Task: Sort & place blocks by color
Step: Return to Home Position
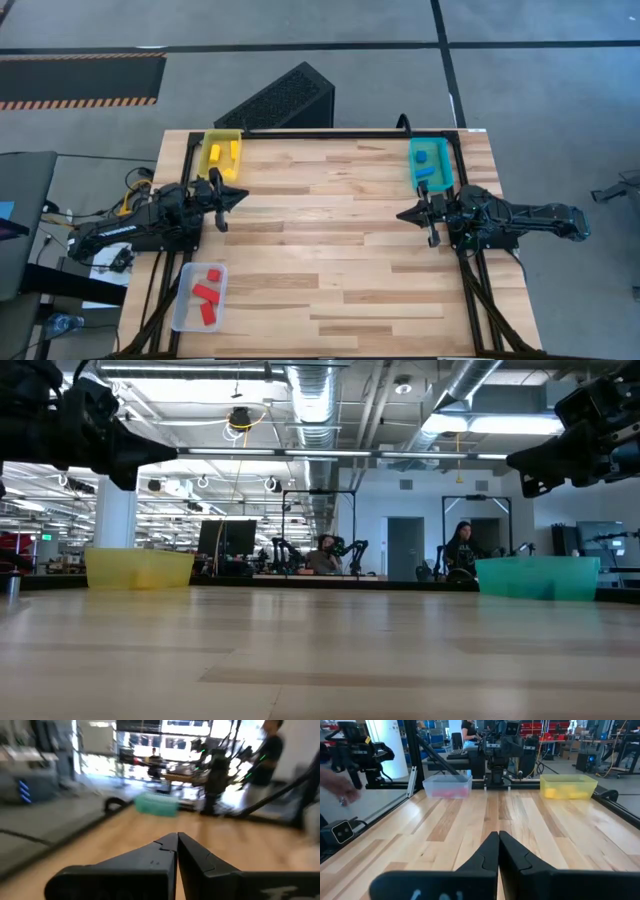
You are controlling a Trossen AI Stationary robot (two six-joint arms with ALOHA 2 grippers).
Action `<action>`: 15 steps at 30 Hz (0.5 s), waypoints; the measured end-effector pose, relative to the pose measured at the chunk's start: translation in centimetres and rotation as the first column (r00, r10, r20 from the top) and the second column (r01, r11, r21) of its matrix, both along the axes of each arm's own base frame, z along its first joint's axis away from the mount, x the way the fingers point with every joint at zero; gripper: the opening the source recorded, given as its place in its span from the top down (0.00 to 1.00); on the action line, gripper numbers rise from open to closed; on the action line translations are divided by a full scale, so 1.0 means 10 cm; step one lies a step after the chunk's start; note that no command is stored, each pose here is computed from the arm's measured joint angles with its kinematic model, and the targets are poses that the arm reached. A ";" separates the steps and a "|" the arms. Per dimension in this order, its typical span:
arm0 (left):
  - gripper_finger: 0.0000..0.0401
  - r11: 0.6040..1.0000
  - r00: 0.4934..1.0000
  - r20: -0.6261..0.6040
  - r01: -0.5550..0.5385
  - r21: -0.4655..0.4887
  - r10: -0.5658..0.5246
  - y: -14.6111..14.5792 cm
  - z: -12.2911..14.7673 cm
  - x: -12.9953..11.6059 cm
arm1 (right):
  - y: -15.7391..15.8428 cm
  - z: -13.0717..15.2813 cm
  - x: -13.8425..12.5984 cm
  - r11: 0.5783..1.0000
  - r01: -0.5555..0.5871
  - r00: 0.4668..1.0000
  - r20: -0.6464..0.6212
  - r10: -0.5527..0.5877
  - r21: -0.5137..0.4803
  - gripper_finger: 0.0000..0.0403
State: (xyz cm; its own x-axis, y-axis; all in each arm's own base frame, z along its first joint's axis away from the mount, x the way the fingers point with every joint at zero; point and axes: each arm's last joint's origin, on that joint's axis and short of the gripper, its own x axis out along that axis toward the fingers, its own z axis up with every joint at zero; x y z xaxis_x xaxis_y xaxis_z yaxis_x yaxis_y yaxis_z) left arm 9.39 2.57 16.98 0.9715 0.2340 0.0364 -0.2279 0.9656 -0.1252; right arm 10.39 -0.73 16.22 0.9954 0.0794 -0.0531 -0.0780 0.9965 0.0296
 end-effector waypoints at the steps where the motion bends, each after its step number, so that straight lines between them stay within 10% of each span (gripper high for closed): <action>1: 1.00 0.998 1.000 -0.015 -0.018 0.054 0.019 0.00 0.00 0.00 | 0.00 0.00 0.00 1.000 0.000 1.000 0.000 0.000 0.000 0.94; 6: 1.00 0.977 0.996 -0.059 -0.060 0.205 0.073 0.02 -0.01 0.00 | 0.00 0.00 0.00 1.000 0.000 1.000 -0.002 0.000 0.000 0.94; 15: 1.00 0.982 0.996 -0.054 -0.057 0.182 0.068 0.02 -0.01 0.00 | 0.00 0.00 0.00 1.000 -0.001 1.000 -0.004 0.001 0.001 0.94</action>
State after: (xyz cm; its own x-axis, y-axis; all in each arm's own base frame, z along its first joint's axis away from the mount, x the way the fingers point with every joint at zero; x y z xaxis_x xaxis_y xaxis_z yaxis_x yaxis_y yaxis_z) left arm 9.35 2.73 16.86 0.9569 0.2893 0.0254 -0.2903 0.9547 0.0650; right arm 10.38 -0.72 16.18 0.9952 0.0802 -0.0569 -0.0786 0.9964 0.0304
